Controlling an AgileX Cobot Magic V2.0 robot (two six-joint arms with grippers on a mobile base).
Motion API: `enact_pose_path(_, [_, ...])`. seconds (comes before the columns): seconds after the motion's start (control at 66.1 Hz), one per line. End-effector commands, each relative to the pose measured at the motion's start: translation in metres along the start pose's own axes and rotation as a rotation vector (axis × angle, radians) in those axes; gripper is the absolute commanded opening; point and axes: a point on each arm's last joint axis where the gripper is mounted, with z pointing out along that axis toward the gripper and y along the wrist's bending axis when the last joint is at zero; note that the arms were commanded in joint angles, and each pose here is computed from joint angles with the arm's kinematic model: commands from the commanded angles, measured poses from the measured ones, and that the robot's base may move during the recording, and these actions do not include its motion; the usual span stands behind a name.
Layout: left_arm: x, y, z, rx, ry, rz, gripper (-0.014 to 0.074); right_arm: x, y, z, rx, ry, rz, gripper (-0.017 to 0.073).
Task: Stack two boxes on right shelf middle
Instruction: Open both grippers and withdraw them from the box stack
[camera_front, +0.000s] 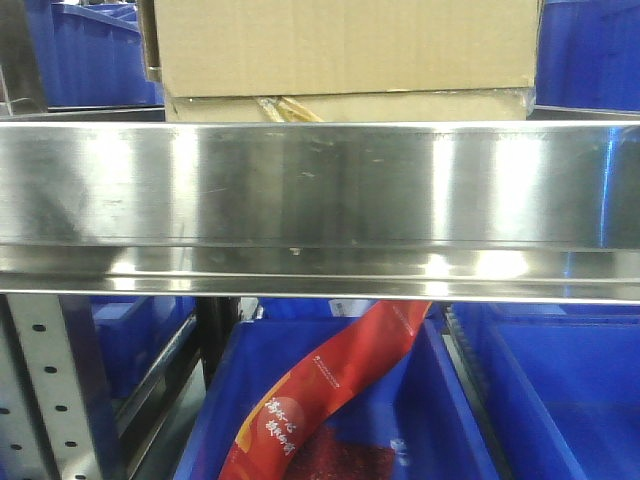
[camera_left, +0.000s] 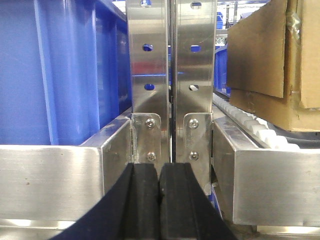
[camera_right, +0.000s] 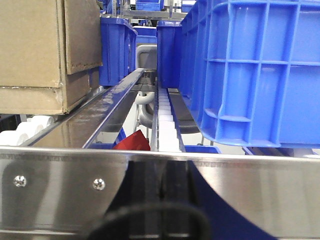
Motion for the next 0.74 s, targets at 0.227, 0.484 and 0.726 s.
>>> enact_pose_path(0.227, [-0.0027, 0.0003, -0.0006, -0.004, -0.025, -0.006, -0.0111, -0.0008, -0.0004, -0.0005, 0.006, -0.014, 0.001, -0.0162])
enact_pose_path(0.484, [-0.0027, 0.0003, -0.0006, -0.004, -0.025, -0.006, -0.0111, -0.0008, -0.0004, -0.0005, 0.006, -0.014, 0.001, -0.0162])
enact_pose_path(0.726, [-0.0027, 0.0003, -0.0006, -0.004, -0.025, -0.006, -0.0111, -0.0008, -0.0004, -0.0005, 0.006, -0.014, 0.001, -0.0162])
